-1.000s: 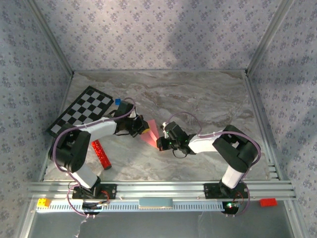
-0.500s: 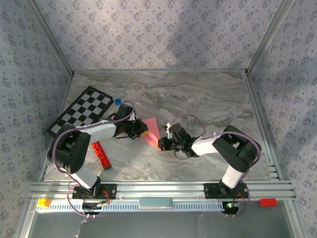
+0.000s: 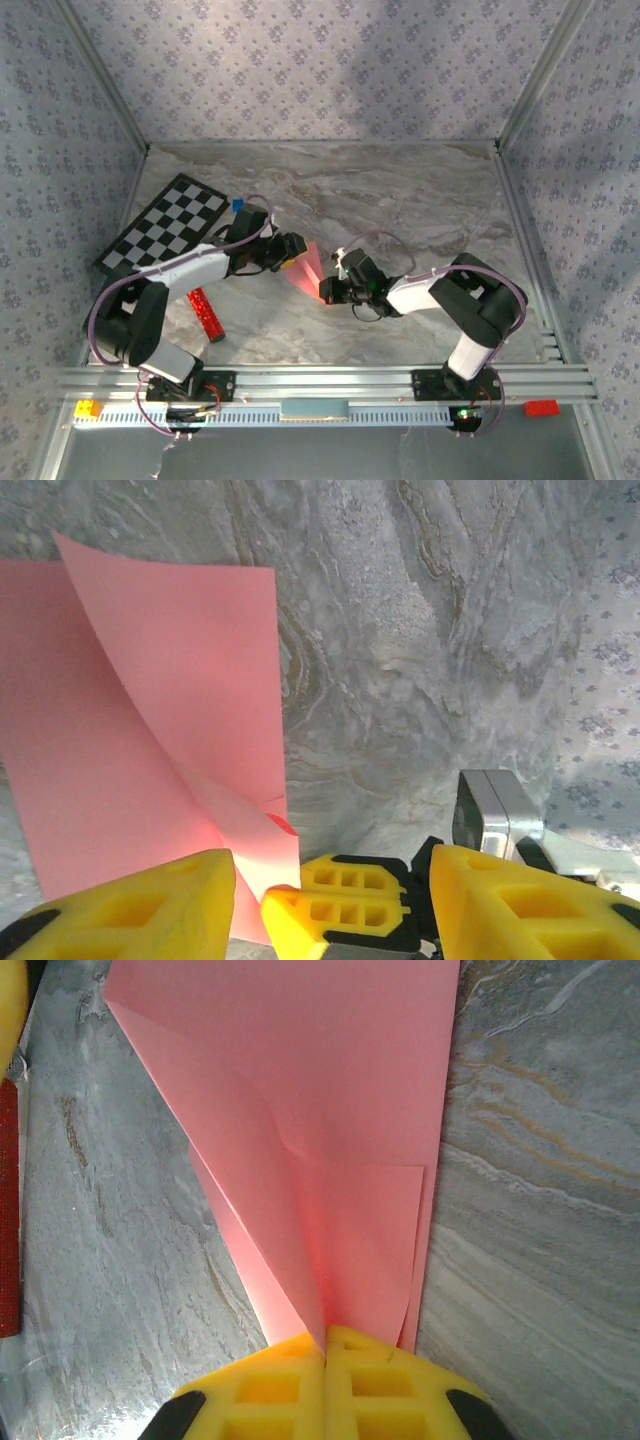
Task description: Fold a paper plane with a square sheet of paper (pick it up from the middle)
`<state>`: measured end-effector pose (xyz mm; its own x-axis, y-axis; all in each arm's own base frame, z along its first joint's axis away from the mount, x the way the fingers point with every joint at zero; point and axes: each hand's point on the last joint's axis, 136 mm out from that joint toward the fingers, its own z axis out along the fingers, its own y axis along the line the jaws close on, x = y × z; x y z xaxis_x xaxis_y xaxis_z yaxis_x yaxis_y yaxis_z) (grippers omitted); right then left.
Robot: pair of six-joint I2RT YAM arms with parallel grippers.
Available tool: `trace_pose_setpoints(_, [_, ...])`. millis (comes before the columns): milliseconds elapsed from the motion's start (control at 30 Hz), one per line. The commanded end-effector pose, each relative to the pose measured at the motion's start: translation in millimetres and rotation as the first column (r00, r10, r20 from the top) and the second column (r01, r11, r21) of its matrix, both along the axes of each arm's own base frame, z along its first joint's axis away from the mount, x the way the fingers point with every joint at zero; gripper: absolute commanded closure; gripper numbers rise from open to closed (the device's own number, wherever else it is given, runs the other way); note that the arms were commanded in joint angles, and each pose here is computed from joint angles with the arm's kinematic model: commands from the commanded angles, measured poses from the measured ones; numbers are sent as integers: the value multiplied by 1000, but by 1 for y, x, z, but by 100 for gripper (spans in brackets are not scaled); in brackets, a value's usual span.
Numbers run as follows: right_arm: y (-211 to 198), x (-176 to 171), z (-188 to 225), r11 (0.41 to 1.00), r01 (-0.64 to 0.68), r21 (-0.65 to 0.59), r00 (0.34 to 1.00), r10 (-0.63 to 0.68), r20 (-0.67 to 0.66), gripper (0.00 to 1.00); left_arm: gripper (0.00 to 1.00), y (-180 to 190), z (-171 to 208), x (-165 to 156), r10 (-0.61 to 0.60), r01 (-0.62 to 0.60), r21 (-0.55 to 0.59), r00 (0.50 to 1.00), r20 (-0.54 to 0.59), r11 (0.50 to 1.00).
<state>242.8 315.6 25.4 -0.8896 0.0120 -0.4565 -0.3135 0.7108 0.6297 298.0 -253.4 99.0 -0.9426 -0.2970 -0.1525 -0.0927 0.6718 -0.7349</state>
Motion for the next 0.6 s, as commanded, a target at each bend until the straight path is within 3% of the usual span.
trace_pose_setpoints(0, [-11,-5,-10,999,21,-29,999,-22,-47,96,59,12,-6,1,33,-32,73,999,-7,997])
trace_pose_setpoints(133, [-11,-5,-8,999,35,-5,998,-36,-49,96,87,14,-26,-1,49,-43,82,996,-69,996])
trace_pose_setpoints(200, [-11,-5,-8,999,42,3,998,-42,-54,96,95,15,-34,-2,58,-49,93,994,-94,994])
trace_pose_setpoints(567, [-13,-5,-6,998,52,28,997,-50,-57,96,97,12,-68,-2,54,-30,132,982,-182,991])
